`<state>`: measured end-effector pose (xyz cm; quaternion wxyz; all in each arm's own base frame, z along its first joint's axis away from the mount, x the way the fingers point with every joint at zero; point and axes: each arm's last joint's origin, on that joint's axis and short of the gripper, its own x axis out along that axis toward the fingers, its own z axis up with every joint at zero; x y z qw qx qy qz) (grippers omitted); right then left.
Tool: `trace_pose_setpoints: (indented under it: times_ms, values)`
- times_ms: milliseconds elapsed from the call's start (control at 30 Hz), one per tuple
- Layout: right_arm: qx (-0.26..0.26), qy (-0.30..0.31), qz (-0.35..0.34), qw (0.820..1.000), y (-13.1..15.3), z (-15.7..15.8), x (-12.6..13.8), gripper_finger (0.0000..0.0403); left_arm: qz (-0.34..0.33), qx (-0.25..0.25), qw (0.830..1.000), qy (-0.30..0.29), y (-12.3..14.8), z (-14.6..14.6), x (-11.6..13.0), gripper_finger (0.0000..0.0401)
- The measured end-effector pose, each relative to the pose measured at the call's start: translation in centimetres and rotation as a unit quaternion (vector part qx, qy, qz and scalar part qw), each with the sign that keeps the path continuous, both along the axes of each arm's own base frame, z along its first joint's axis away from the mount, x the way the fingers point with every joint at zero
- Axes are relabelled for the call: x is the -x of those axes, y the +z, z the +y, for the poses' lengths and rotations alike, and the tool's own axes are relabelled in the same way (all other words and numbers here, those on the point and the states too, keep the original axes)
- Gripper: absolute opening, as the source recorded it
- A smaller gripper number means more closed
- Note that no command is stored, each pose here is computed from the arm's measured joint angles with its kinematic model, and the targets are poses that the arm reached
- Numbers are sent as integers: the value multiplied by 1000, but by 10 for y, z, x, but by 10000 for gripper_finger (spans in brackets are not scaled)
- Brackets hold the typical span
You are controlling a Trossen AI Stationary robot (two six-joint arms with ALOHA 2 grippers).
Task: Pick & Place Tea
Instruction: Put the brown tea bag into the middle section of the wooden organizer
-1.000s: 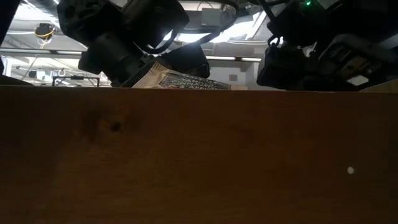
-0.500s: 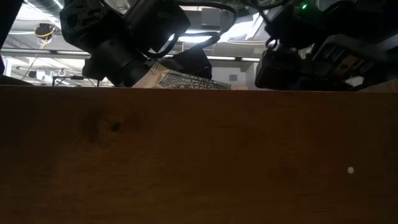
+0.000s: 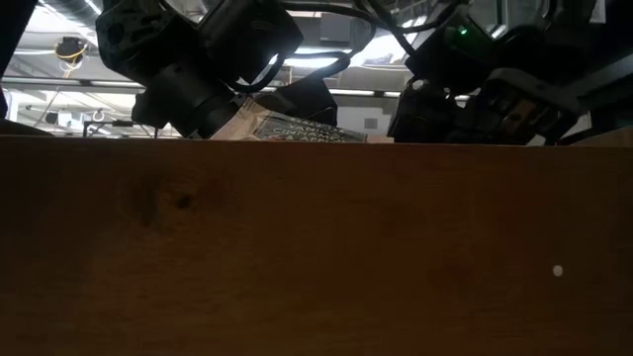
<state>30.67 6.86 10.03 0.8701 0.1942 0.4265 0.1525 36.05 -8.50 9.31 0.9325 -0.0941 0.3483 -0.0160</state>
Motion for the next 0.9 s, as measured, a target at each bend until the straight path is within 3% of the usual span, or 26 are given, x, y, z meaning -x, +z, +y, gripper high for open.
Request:
trace_pose_setpoints:
  times_ms: [200,367,500,700,900]
  values:
    - [12,-13,-9,1000,0,-1,-1,133,0,0,1000,0,0,0,0,2]
    - [34,-68,-12,997,1,-5,-3,126,-1,4,1000,3,0,0,0,2]
    - [25,-86,-5,996,1,-7,-3,96,-6,6,1000,3,1,0,-1,3]
    - [24,-87,-2,996,0,-8,-3,17,-7,6,1000,3,1,0,-1,2]
    - [23,-87,-2,996,0,-7,-3,12,-15,34,999,-6,6,-1,-1,13]
